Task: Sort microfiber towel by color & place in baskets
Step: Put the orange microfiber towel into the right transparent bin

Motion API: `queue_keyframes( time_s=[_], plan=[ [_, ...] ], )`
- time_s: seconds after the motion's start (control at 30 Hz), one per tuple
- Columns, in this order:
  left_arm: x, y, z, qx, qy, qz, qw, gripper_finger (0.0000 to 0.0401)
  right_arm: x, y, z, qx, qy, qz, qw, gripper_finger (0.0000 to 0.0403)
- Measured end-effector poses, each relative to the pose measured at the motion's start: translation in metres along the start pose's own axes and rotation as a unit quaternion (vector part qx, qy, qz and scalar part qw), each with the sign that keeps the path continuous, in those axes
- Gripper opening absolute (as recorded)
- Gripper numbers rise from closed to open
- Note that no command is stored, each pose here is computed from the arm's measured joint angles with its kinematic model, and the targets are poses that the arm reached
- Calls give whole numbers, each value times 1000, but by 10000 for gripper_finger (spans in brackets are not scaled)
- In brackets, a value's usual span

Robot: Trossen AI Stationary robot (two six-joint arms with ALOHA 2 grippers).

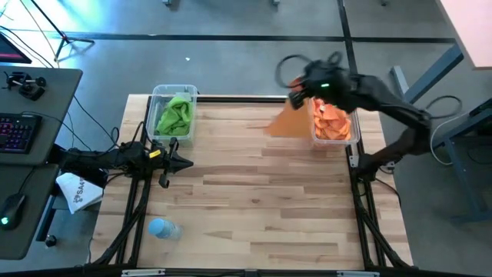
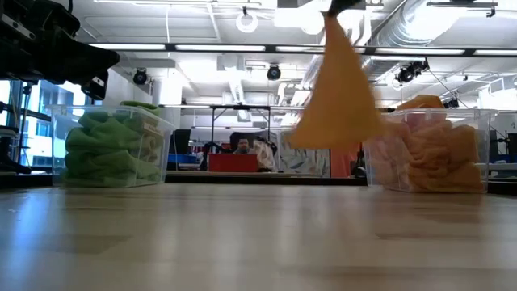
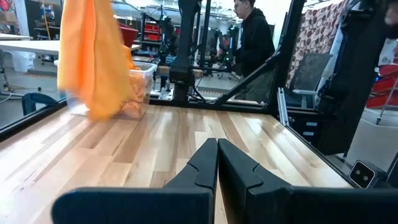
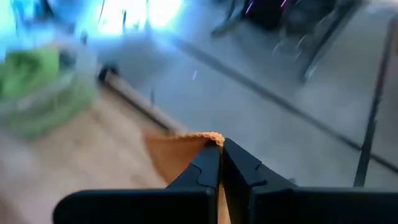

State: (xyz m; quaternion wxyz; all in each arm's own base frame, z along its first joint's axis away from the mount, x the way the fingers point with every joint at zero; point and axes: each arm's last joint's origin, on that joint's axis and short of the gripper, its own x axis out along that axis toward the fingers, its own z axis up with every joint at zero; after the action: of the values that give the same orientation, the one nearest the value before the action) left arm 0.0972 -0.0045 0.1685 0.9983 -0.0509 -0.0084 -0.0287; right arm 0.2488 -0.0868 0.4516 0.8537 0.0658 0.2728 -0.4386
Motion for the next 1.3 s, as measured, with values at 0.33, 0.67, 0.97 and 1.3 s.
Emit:
queue_keyframes(
  time_s=[0.33,0.67,0.97,1.3],
  plan=[
    [0,0,0,0,0,0,1000,0,-72,-56,11,52,-152,-132,978,1],
    [0,0,0,0,0,0,1000,0,-90,-74,8,46,-164,-247,954,0],
    [0,0,0,0,0,0,1000,0,-85,-88,1,36,-132,-366,920,0],
    [0,0,0,0,0,0,1000,0,-83,-103,-2,35,-110,-461,880,0]
  ],
)
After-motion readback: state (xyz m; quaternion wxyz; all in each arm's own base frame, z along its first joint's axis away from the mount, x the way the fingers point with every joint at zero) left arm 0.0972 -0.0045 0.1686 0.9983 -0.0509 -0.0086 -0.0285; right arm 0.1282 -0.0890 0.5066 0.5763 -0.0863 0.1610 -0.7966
